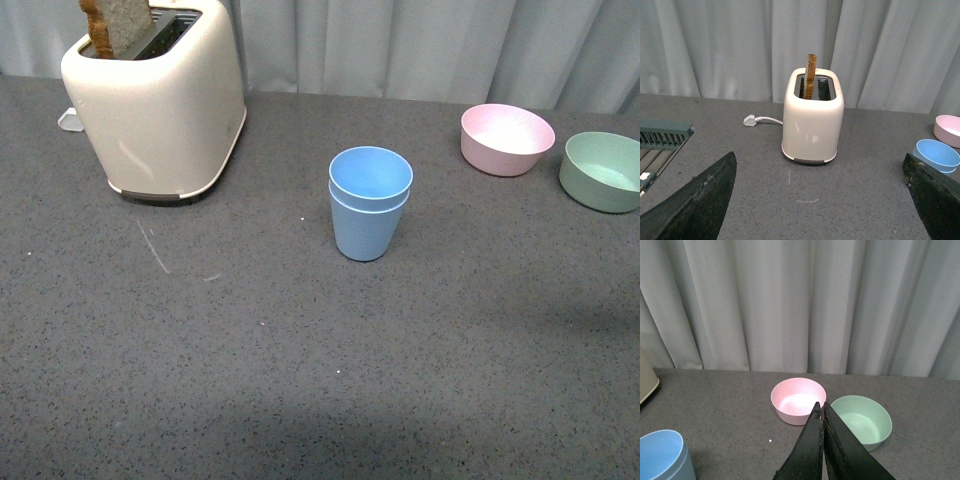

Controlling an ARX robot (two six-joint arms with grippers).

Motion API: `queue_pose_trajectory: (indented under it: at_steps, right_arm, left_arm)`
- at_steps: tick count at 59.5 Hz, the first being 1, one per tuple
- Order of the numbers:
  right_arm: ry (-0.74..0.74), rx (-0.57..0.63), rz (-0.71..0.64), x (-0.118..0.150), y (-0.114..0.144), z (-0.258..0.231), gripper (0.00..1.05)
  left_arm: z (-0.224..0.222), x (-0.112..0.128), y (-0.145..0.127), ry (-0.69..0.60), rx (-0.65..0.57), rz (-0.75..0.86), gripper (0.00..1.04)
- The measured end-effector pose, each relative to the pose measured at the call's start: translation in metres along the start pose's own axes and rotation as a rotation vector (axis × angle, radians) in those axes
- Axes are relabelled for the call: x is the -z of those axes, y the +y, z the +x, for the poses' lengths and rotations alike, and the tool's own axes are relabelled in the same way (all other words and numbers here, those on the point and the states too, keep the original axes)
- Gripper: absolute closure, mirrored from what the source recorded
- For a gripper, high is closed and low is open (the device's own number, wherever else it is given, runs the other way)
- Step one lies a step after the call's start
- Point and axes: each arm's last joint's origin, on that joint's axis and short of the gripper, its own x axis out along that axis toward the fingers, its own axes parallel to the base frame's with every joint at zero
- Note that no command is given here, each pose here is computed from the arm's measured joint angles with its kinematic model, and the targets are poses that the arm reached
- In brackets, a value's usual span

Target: Stack blue cups with both arms

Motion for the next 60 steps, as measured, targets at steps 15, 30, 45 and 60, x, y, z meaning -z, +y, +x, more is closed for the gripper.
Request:
queue_pose_trajectory:
  at_steps: [15, 30, 45, 60]
  right_arm:
    - [0.004, -0.010, 0.000, 0.001, -0.009, -0.032, 1.04]
    - [0.005, -0.002, 0.001, 0.001, -0.020, -0.058, 1.04]
    - [0.003, -0.004, 0.001, 0.000, -0.020, -0.075, 1.04]
    - [-0.007, -0.004, 0.001, -0.002, -0.020, -0.087, 1.04]
  left_arm:
    - [0.000, 0.000, 0.000, 0.000, -0.001, 0.000, 0.07]
    - [0.000, 0.000, 0.000, 0.000, 0.000, 0.000, 0.07]
    - [0.000, 0.000, 0.000, 0.000, 0.000, 0.000, 0.07]
    - [0.000, 0.000, 0.000, 0.000, 0.000, 0.000, 0.07]
